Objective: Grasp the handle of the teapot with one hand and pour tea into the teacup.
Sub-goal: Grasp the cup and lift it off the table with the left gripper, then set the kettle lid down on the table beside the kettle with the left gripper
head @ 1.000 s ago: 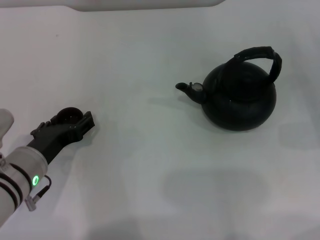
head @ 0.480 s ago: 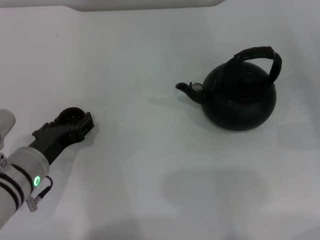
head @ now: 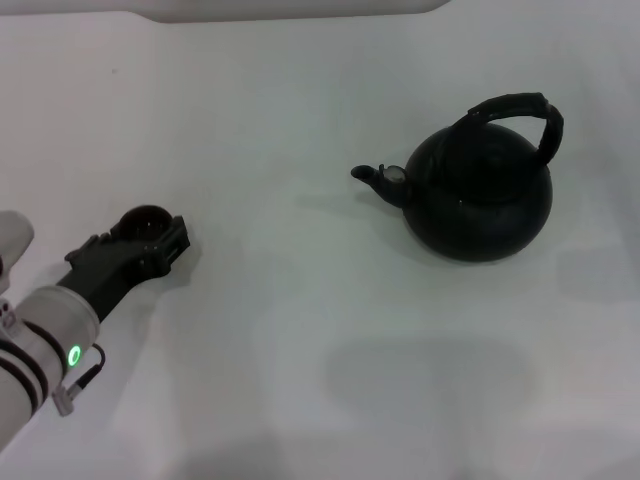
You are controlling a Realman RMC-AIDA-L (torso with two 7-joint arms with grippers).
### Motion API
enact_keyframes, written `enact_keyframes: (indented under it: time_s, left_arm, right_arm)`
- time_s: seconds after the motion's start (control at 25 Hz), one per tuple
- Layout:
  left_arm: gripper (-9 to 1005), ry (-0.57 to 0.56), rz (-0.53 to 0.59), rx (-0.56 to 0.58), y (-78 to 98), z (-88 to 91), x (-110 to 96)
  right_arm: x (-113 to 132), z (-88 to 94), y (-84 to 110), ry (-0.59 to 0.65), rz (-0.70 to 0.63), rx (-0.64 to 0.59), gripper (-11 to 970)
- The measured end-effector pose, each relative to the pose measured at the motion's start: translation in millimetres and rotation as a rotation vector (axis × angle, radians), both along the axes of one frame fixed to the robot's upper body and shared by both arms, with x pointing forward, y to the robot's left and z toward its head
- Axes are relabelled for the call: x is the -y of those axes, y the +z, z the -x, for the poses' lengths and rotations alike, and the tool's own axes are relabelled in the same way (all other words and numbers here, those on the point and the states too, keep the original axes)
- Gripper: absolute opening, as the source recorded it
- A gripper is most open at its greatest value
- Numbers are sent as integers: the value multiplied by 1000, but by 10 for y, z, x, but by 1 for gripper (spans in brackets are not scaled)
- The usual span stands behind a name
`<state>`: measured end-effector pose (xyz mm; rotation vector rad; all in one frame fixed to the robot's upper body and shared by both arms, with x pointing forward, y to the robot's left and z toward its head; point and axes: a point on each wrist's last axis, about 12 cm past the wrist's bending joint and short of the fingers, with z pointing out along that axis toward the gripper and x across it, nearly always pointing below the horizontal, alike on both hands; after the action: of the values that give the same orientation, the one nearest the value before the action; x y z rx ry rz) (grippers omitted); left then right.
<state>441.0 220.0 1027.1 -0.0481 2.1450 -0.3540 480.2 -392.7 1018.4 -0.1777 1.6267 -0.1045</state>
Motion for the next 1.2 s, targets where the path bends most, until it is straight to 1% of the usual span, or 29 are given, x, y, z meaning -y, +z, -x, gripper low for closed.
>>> enact_keyframes:
  time_s: [0.08,0.28,0.4,0.48,0.6,0.68,0.84,0.96,1.04,1.2]
  left_arm:
    - [717,-20,-31,26,48,-13,1]
    - [716,-94,-178,104,147,-94,-44]
    - [716,-119,-212,149,195,-206,-94]
    - [716,-159,-221,190,209,-290,-124]
    - [716,-225,-194,257,208,-387,-167]
    - [716,-281,-156,319,212,-462,-212]
    - [716,-348,-79,392,221,-580,-290]
    - [717,-401,-30,404,247,-663,-354]
    - [717,-473,17,379,297,-748,-390]
    - [717,-545,55,330,335,-841,-412]
  right_arm:
    - [1,0,-1,-1,0,-1,739]
    - [-3,-11,-1,-1,-1,-2,739]
    - [-7,-18,-1,0,-1,-3,739]
    - [-7,-19,-1,0,-1,-3,739]
    - [-7,-20,-1,-1,-2,-3,739]
    - [-6,-19,-1,-2,-2,-3,738]
    - [-1,-8,-4,-4,-3,-3,738]
    - [-5,-11,3,-2,-3,2,738]
    - [-10,-20,8,-1,-3,4,738]
    - [-21,-57,30,7,0,12,738]
